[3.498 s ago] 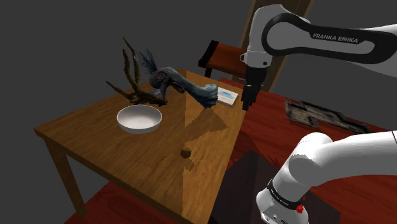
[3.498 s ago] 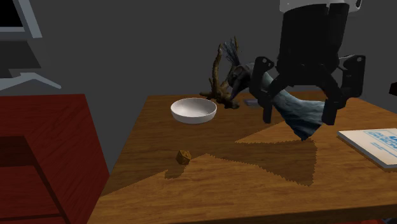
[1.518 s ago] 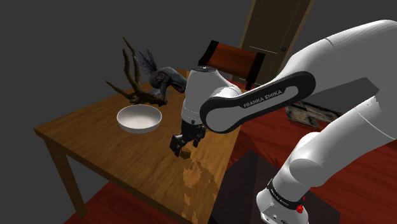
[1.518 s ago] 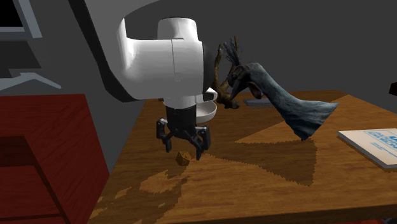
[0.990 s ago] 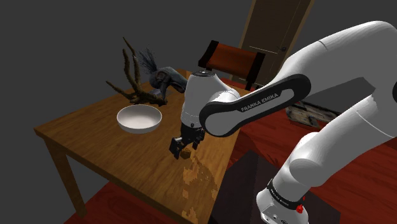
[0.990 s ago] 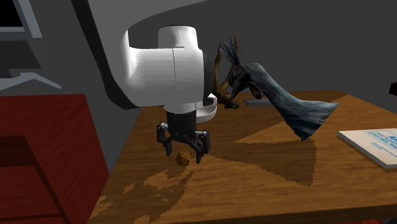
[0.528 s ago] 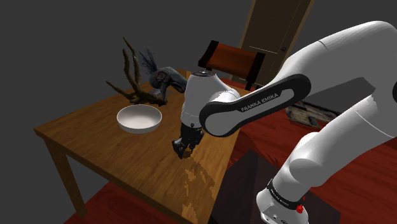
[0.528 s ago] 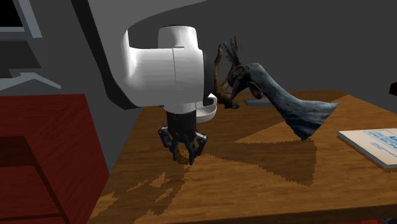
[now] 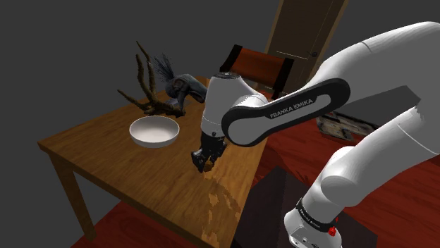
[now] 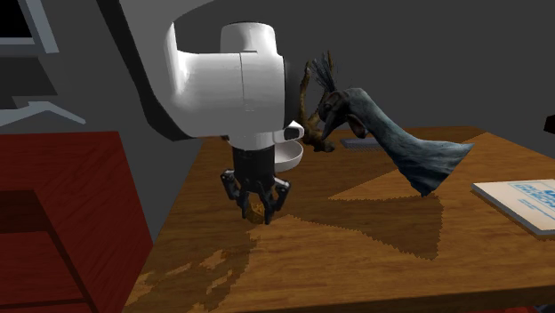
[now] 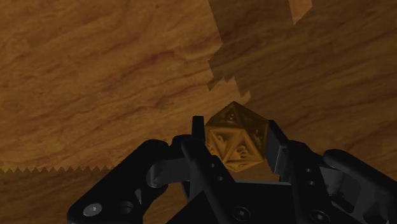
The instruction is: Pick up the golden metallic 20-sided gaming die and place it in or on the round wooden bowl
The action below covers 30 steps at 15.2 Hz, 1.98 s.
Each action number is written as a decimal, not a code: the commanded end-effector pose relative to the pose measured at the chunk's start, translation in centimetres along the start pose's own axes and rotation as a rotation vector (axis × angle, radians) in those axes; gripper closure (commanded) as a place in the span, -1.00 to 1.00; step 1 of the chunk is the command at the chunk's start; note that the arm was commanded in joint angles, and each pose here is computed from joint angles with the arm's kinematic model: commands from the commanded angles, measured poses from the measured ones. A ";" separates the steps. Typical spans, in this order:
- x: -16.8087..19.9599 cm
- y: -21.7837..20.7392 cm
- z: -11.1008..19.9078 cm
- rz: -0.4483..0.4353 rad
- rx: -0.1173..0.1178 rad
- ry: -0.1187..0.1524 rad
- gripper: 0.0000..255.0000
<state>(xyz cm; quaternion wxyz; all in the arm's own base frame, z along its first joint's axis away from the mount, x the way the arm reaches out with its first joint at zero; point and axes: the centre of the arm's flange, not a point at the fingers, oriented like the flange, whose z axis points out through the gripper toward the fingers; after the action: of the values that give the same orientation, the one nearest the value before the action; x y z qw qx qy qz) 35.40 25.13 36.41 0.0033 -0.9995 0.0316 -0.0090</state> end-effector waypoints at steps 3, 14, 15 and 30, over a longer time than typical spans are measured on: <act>0.0 0.0 -2.1 0.000 0.000 0.000 1.00; 0.1 -0.1 -7.9 0.000 0.000 0.000 1.00; 0.1 -0.1 -8.4 0.000 0.000 0.000 1.00; 11.6 -3.2 -11.5 0.000 0.000 0.000 1.00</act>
<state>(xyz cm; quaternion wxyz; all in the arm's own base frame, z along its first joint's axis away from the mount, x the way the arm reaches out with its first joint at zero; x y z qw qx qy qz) 45.78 27.50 48.12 0.0035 -0.9995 0.0313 -0.0087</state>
